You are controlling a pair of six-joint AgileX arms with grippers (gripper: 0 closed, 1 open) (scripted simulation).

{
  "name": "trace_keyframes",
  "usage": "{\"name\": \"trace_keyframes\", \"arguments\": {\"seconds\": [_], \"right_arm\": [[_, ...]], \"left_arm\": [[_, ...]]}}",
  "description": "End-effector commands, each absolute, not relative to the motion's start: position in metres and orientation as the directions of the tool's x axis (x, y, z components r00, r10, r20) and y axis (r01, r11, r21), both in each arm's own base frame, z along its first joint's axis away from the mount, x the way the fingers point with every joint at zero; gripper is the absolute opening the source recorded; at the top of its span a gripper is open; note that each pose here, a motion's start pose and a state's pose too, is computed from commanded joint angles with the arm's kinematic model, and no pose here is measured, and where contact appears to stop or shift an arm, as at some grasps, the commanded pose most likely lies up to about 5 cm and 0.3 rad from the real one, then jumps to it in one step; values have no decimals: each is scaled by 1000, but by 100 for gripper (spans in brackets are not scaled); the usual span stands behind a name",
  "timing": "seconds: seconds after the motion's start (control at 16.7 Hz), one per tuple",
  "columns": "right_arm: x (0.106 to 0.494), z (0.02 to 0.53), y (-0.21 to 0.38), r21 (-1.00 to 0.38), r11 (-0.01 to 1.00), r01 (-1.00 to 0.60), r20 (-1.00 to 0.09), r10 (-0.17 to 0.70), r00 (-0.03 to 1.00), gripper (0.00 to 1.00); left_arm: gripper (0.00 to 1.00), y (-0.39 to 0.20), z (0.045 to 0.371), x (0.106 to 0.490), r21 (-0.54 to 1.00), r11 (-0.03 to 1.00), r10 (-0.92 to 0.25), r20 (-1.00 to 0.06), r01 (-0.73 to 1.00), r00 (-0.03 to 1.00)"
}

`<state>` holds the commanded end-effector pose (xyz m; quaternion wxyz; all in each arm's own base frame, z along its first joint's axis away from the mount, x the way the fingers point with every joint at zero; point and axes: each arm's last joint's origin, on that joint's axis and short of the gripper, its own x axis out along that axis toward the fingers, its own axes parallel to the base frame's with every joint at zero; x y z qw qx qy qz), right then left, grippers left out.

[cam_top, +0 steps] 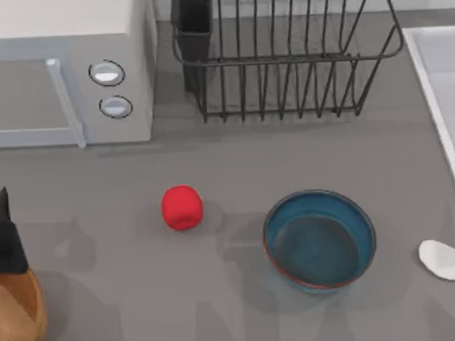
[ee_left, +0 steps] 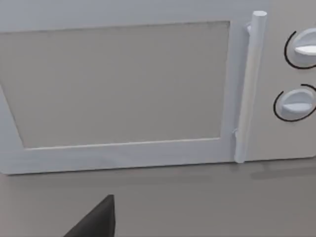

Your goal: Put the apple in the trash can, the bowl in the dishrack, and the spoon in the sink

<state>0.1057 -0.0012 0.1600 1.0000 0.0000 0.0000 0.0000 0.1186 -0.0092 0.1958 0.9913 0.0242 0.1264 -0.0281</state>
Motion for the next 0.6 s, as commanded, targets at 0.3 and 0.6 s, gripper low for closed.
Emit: {"name": "trace_keyframes", "arguments": {"seconds": [0.3,0.6], "right_arm": [[106,160,-1,0,1000,0,0,0,1000,100],[106,160,-1,0,1000,0,0,0,1000,100]], "left_arm": [[100,-28,236,159,186,950,-113,-540,249,834],[100,-70,258,228,265,794,-145,-791,547,595]]}}
